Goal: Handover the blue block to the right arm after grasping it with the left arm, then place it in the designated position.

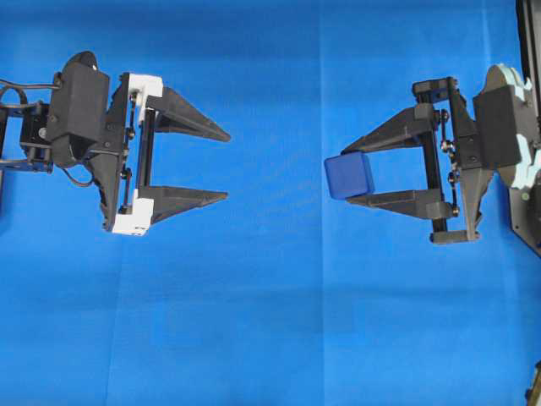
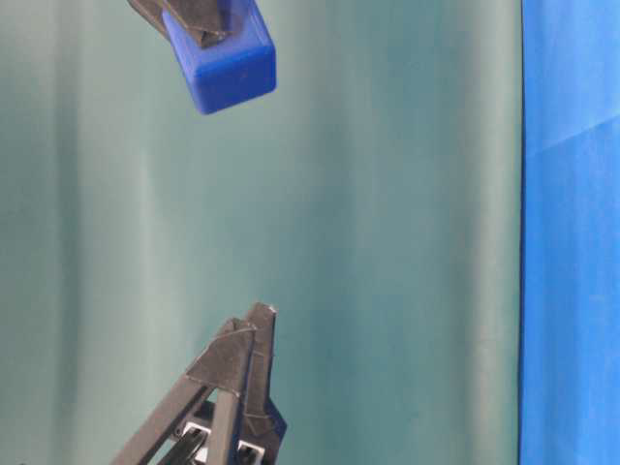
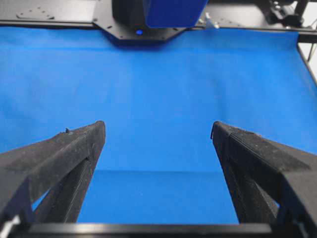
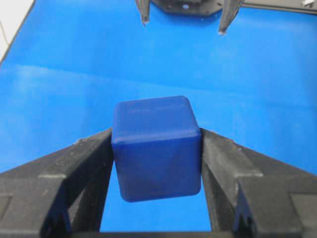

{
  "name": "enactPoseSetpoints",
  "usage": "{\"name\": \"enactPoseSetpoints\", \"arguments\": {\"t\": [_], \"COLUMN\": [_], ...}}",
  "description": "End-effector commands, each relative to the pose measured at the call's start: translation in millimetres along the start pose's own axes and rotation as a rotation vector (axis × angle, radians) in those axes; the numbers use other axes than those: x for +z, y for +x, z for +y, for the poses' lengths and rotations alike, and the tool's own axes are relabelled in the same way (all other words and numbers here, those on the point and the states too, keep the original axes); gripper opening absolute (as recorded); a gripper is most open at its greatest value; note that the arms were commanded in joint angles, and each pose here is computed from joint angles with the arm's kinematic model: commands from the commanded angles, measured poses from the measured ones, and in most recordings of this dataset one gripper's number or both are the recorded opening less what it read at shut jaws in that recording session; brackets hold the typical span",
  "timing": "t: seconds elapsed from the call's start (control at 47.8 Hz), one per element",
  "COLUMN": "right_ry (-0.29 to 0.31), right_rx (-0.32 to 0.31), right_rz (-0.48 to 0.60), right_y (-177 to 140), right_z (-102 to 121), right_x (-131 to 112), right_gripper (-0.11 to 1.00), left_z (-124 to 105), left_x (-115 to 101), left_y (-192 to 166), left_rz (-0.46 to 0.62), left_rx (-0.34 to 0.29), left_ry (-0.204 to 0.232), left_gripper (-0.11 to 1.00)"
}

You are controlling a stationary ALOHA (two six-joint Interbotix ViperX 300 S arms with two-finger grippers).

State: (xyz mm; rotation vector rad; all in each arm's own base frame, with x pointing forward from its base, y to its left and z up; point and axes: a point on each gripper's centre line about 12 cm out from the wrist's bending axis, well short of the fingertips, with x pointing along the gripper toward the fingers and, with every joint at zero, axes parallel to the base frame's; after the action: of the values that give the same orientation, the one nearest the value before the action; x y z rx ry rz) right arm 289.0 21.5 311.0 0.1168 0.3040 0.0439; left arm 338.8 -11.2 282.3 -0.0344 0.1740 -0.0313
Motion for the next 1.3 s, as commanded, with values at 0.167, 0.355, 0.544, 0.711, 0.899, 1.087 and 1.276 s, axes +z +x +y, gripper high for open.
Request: {"name": "enactPoseSetpoints", "arguments": {"t": [0.167, 0.355, 0.544, 0.711, 0.899, 1.087, 1.276], "right_ry": [0.014, 0.041, 0.045, 0.04, 0.032, 0.032, 0.032], "right_rx": [0.003, -0.033, -0.055, -0.072, -0.073, -0.073, -0.071], "right_rz": [-0.018, 0.115, 0.216, 0.27, 0.271, 0.271, 0.264], "right_y": [-3.0, -3.1, -4.9, -6.5, -6.6, -6.5, -5.9], "right_z": [1.3, -2.3, -3.7, -5.8, -6.0, -6.1, -5.8], "right_x": [8.1, -10.2, -25.9, -32.5, -32.6, -33.1, -32.4], "right_gripper": [0.38, 0.38, 0.38, 0.38, 0.38, 0.38, 0.38], "left_z": [-1.7, -1.6, -1.2, -1.8, -1.8, -1.3, -1.8], "left_x": [14.9, 15.2, 18.9, 20.4, 20.6, 21.2, 20.4], "left_y": [-1.9, -1.5, 0.3, 3.0, 3.5, 3.6, 3.5], "left_rz": [-0.049, -0.05, -0.058, -0.06, -0.06, -0.061, -0.058], "left_rx": [-0.005, -0.005, -0.004, -0.005, -0.005, -0.004, -0.005], "left_ry": [0.002, -0.001, -0.001, 0.001, 0.001, 0.0, 0.001], "left_gripper": [0.9, 0.9, 0.9, 0.9, 0.9, 0.9, 0.9]}}
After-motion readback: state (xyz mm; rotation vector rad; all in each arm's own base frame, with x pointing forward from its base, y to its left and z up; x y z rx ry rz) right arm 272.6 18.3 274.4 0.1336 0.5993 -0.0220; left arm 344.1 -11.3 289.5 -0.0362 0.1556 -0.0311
